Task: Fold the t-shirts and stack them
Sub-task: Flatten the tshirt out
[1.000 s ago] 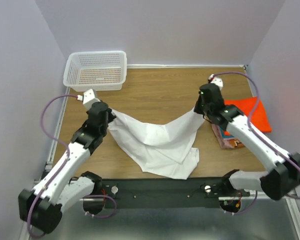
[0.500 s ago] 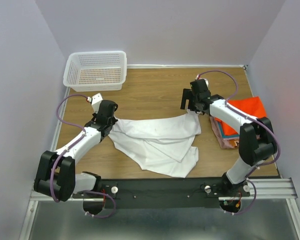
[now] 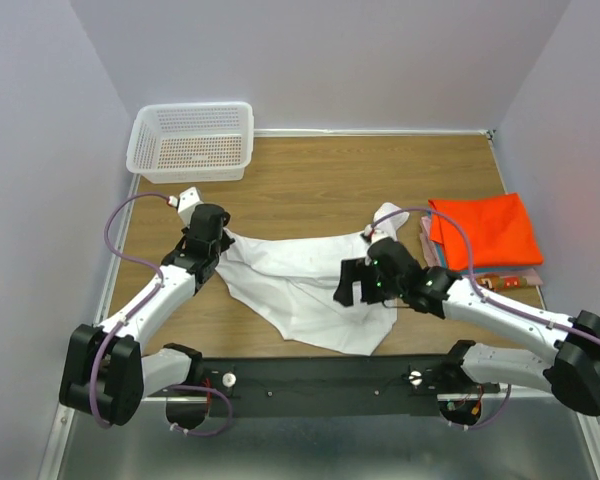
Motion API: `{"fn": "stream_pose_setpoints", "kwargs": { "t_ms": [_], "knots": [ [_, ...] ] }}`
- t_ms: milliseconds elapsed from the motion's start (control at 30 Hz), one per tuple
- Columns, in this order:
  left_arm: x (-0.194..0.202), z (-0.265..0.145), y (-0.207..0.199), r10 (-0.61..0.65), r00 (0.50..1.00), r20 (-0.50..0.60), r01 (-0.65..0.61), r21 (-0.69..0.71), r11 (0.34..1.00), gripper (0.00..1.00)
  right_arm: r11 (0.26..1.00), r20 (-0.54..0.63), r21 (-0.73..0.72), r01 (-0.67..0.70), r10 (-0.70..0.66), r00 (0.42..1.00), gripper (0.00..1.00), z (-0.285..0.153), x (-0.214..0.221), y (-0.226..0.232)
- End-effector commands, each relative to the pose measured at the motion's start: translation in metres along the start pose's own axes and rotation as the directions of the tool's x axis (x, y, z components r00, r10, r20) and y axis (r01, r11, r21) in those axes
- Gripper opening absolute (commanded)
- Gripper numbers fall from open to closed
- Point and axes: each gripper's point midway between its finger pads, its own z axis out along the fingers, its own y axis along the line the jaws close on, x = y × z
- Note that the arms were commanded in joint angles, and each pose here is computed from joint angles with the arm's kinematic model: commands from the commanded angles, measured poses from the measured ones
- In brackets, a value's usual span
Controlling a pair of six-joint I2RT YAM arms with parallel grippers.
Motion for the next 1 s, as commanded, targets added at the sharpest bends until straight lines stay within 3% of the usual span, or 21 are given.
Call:
{"fn": "stream_pose_setpoints", "kwargs": {
  "t_ms": [0, 567, 733, 967],
  "knots": [
    [0.004, -0.002, -0.001, -0.026, 1.000, -0.010, 0.026, 0.023, 0.999, 0.00, 0.999, -0.161, 0.005, -0.035, 0.035, 0.986, 0.99, -0.001, 0.065, 0.013],
    [0.001, -0.009, -0.003, -0.022, 1.000, 0.003, 0.022, 0.051, 0.998, 0.00, 0.964, -0.134, 0.244, -0.107, 0.143, 0.981, 0.86, 0.022, 0.086, -0.017],
    [0.001, -0.009, -0.003, -0.021, 1.000, 0.002, 0.021, 0.052, 0.998, 0.00, 0.958, -0.080, 0.256, -0.131, 0.156, 0.985, 0.72, 0.022, 0.075, -0.018],
    [0.000, -0.009, -0.002, -0.016, 1.000, 0.005, 0.016, 0.048, 0.999, 0.00, 0.952, -0.117, 0.274, -0.137, 0.174, 0.978, 0.58, 0.026, 0.085, -0.021]
  ]
}}
